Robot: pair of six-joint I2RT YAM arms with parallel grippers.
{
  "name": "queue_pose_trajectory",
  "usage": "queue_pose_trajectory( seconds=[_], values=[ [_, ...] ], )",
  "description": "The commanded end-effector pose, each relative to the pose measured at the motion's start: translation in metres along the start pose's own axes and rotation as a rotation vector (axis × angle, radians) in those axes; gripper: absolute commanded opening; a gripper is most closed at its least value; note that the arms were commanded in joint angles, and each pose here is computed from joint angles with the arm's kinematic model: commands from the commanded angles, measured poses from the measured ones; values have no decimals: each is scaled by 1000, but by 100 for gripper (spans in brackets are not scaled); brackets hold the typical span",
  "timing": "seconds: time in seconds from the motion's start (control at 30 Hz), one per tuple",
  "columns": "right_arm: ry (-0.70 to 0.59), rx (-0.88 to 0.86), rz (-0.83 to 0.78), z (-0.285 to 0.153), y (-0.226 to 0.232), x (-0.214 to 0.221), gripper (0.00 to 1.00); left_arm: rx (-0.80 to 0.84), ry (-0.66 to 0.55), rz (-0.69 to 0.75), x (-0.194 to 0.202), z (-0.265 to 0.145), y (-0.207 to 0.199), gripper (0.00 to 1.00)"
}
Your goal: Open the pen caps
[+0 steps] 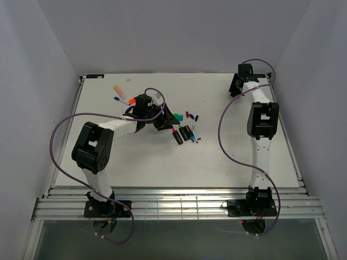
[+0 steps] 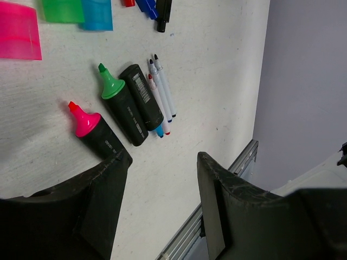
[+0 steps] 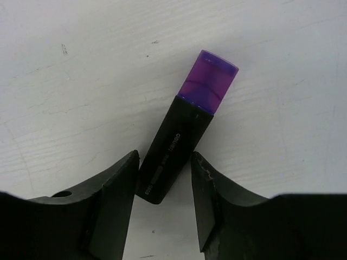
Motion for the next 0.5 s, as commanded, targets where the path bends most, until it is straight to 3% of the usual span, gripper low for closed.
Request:
queue_pose_trajectory(
  seconds=[0.0, 0.13, 0.3, 0.43, 0.47],
  values=[
    [2, -34, 62, 2, -12, -5, 46, 21, 5, 12, 1, -1, -1, 64],
    [11, -53, 75, 1, -10, -3, 35, 12, 10, 8, 4, -1, 4, 64],
    [19, -64, 86, -9, -11, -2, 10, 14, 6, 12, 5, -5, 1, 64],
    [-6, -103, 98, -33, -9, -5, 8, 20, -6, 18, 4, -10, -5, 64],
    [45, -125, 99, -33, -7, 18, 8, 20, -8, 19, 4, -13, -8, 64]
  ],
)
Point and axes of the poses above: each gripper's point midway between its finger pads, its own z axis out along the fingers, its own y axis along the line the jaws close on, x = y × z, the point moved 6 cm from there along -z, back along the fingers, and after that the axes turned 7 degrees about -z, right-handed, at the moved point
